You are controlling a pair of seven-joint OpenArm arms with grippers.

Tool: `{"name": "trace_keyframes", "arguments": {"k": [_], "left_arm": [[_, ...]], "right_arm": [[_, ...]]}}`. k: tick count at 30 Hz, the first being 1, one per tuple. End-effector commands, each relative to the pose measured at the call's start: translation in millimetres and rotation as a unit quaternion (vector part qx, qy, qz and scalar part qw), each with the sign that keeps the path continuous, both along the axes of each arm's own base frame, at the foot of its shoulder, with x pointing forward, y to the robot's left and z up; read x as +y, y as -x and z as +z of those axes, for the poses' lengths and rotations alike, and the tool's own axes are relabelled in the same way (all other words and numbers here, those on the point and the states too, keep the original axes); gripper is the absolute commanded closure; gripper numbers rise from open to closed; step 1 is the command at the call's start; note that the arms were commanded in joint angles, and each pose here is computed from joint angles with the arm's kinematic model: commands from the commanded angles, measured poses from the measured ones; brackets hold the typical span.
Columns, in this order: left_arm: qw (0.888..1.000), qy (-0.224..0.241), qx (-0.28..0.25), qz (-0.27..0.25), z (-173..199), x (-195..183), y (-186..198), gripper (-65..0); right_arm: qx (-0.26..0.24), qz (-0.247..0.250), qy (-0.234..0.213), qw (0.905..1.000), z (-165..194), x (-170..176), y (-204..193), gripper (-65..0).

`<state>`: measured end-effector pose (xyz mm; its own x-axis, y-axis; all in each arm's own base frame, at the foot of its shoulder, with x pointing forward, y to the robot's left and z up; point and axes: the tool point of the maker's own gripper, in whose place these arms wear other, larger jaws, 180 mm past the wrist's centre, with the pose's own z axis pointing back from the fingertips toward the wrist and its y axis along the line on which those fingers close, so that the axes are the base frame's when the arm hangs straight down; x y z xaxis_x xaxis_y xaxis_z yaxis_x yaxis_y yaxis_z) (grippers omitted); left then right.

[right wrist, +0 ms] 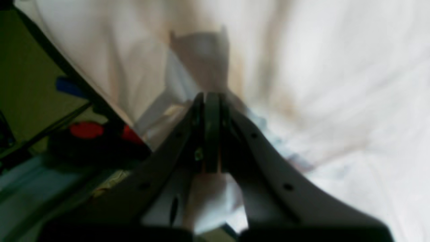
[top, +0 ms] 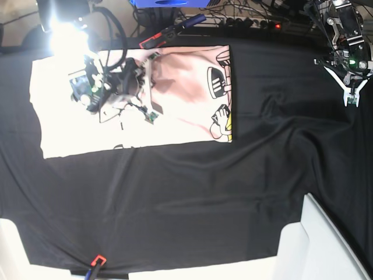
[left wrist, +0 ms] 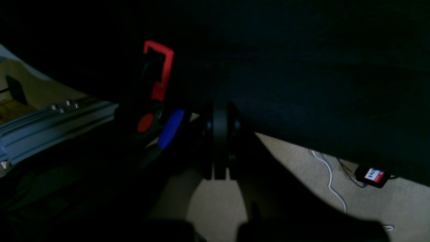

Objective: Fold the T-shirt properly

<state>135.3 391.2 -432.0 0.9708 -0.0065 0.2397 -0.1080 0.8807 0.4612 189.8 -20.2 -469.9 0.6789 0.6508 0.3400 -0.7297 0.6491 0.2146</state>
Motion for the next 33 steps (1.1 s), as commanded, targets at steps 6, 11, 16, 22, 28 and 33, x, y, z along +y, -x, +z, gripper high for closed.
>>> {"name": "trace_keyframes", "arguments": {"k": [6, 11, 16, 22, 28, 33], "left_arm": [[1.0, -0.017, -0.009, -0.002, 10.2, 8.7, -4.9, 0.0], [1.0, -0.018, -0.009, -0.003, 11.0, 9.8, -5.2, 0.0], [1.0, -0.022, -0.008, -0.005, 13.3, 12.6, -6.2, 0.0], [1.0, -0.014, -0.013, -0.01, 11.6, 5.2, -9.9, 0.0], [0.999, 0.0, 0.003, -0.054, -1.3, -21.0, -19.9, 0.0], [0.999, -0.001, 0.0, -0.051, -0.2, -19.5, -20.7, 0.0]], "right_arm": [[-0.014, 0.004, 0.004, 0.9999, 7.1, -8.6, 1.2, 0.0], [-0.007, 0.014, 0.031, 0.9994, 5.9, -26.2, 12.0, 0.0], [-0.007, 0.022, 0.046, 0.9987, 10.8, -36.3, 24.6, 0.0], [-0.016, 0.024, 0.047, 0.9985, 15.1, -37.0, 23.5, 0.0], [-0.072, 0.032, 0.04, 0.9961, 56.7, -20.7, 2.7, 0.0], [-0.059, 0.023, 0.013, 0.9979, 51.1, -1.6, 5.3, 0.0]]}}
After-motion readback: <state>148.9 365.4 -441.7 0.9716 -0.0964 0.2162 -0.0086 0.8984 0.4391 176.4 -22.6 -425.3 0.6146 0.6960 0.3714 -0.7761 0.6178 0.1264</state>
